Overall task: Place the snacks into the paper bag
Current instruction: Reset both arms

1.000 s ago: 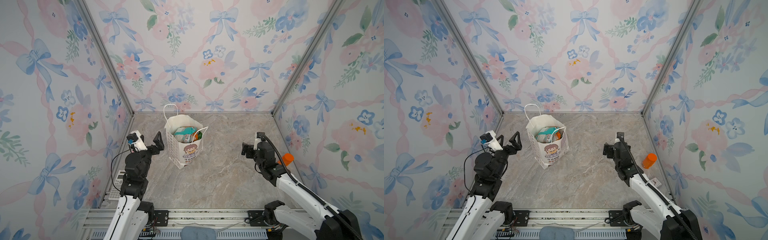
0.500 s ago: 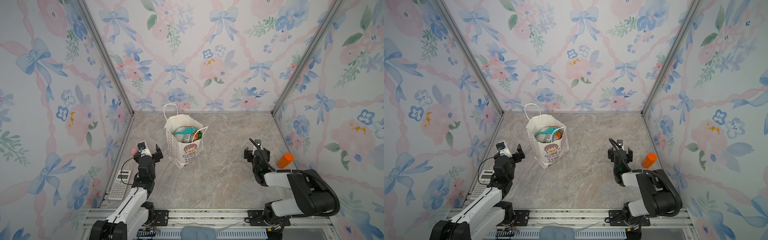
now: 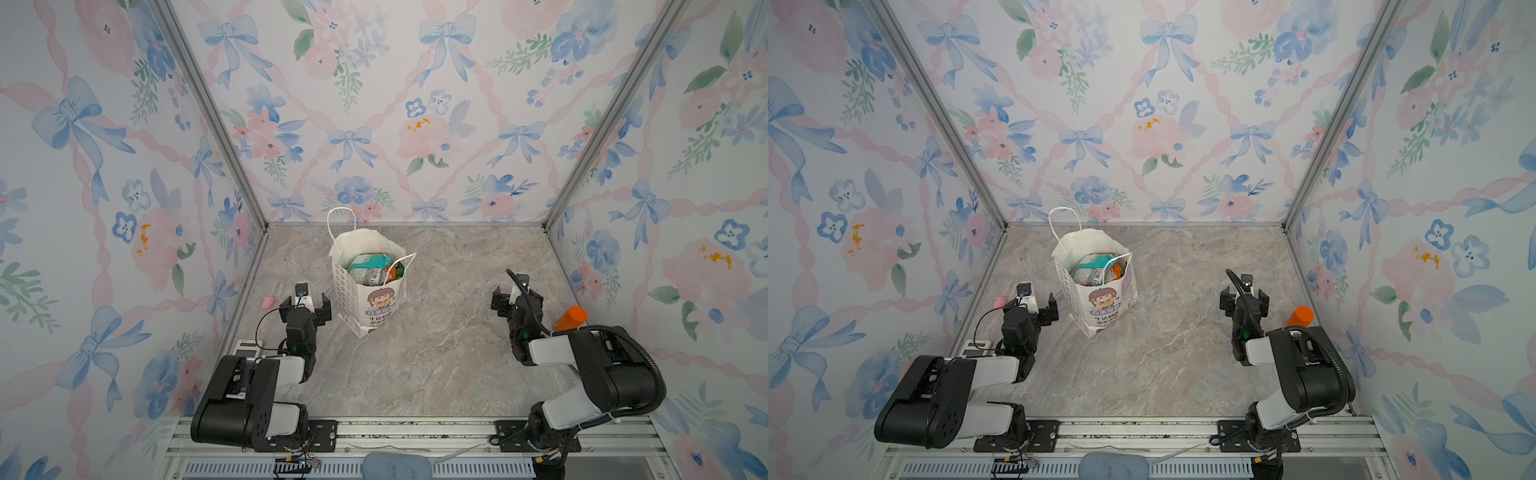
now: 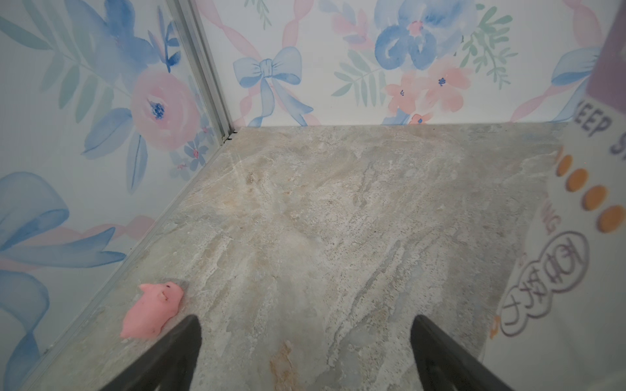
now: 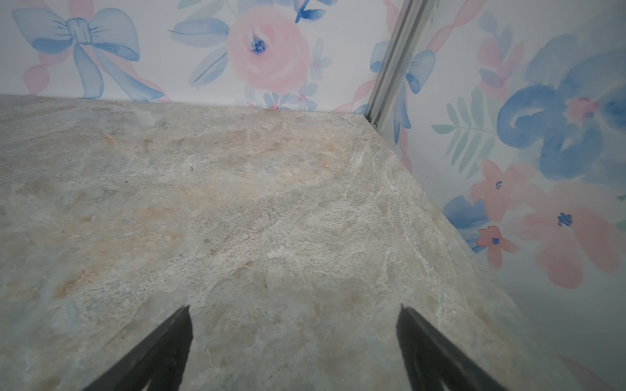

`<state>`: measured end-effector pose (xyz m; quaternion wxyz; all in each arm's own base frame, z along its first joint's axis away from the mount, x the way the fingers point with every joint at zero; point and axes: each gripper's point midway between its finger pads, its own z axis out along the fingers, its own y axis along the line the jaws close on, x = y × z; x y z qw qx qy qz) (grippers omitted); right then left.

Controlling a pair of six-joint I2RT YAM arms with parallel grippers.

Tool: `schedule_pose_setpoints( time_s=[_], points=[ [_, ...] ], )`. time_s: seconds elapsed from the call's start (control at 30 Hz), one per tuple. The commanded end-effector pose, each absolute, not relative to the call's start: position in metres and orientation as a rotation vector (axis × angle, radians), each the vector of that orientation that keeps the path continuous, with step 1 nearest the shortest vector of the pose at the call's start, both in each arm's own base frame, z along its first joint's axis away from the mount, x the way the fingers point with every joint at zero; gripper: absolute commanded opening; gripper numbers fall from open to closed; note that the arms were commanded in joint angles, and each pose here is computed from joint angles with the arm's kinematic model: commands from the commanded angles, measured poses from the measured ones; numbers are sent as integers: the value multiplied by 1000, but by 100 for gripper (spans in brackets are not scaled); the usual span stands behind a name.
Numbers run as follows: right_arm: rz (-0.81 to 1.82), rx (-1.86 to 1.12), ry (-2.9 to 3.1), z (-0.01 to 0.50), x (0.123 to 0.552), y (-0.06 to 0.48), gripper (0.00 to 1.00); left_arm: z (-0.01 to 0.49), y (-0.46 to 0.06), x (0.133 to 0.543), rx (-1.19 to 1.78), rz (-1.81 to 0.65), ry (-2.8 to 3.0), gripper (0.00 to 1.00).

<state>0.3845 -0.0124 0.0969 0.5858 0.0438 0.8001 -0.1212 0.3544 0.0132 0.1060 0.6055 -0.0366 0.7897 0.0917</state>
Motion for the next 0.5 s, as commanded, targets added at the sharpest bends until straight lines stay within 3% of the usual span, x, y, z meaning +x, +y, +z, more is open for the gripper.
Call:
schedule_pose_setpoints(
  time_s=[0.0,0.47],
  points=[
    [-259,125,1849,102,390,-13,96,115,9,372,-63,193,1770,98],
    [-187,63,1866,100,394,-4,96,106,20,374,-121,196,1783,98]
  ],
)
